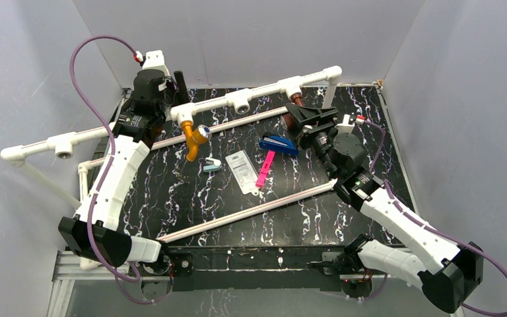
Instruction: Install the water faucets
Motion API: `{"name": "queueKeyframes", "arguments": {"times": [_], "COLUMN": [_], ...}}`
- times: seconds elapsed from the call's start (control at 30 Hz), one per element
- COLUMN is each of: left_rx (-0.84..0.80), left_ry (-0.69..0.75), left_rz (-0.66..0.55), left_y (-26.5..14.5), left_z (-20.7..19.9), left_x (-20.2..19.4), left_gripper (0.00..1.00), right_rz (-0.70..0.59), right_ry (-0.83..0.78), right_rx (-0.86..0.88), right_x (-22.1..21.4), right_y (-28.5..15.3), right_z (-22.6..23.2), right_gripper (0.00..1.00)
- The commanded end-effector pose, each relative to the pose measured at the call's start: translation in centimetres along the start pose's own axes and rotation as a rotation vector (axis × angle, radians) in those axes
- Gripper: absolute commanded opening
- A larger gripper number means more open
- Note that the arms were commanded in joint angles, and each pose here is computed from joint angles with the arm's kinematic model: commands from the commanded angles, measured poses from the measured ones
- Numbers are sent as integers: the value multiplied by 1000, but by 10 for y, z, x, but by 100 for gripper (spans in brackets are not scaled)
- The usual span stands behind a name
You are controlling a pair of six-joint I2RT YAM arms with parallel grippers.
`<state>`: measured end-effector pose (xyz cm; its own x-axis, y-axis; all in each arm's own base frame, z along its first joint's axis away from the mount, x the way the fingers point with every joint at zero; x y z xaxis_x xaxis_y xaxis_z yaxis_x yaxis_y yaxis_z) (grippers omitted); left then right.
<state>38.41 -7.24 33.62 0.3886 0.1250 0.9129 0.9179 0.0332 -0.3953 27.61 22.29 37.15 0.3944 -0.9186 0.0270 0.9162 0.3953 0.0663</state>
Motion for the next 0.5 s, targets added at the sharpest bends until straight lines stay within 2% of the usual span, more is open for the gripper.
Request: {"name": "queueKeyframes", "arguments": {"times": [0.0, 0.47], "left_rx": [14, 9], "left_ry": [97, 99], "left_rz": [294, 294], "left_y": [-1, 1], "left_z": [6, 4], "left_x": [-79, -78], "left_gripper": [72, 72], "right_rz": [-1, -160], "right_ry": [-78, -463], "right_rx": [73, -55], "right_x": [5, 49], "right_y": [-15, -56], "right_z": [33, 30], "right_gripper": [81, 92]}}
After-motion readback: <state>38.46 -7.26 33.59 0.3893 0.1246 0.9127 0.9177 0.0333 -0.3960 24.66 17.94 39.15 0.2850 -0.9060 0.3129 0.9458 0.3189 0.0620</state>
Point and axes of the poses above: each gripper's point midway between its finger pads, its own y axis out along the fingers, its own z axis along the line the jaws close on, x = y × z, the point moved 2 cm from there along -y, back along the fingers, and after that the axes turned 1 degree about -y, right-handed, at the moved point
